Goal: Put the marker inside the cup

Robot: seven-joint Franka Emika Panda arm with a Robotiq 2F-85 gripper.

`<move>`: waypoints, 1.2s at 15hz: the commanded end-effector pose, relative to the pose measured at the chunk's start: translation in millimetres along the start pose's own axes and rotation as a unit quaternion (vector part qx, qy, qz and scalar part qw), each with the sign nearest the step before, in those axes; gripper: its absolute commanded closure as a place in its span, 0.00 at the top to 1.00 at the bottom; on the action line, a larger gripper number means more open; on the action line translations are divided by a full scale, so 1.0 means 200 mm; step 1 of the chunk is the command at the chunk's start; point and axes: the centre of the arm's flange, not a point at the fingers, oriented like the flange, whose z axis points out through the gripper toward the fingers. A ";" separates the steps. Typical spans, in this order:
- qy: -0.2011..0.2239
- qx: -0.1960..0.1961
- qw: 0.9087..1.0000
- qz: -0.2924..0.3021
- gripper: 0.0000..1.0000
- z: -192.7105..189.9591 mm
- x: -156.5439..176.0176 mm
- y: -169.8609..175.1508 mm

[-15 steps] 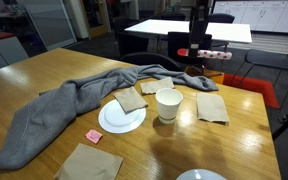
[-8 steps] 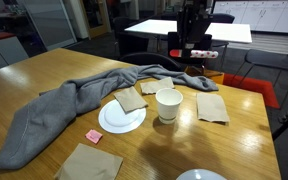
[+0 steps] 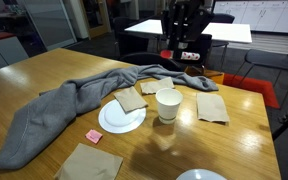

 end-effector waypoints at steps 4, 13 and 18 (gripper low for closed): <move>0.089 -0.007 0.987 -0.131 0.05 0.07 0.00 0.04; 0.224 -0.036 0.938 -0.263 0.05 0.13 0.00 0.03; 0.304 -0.034 0.904 -0.299 0.05 0.13 0.01 0.03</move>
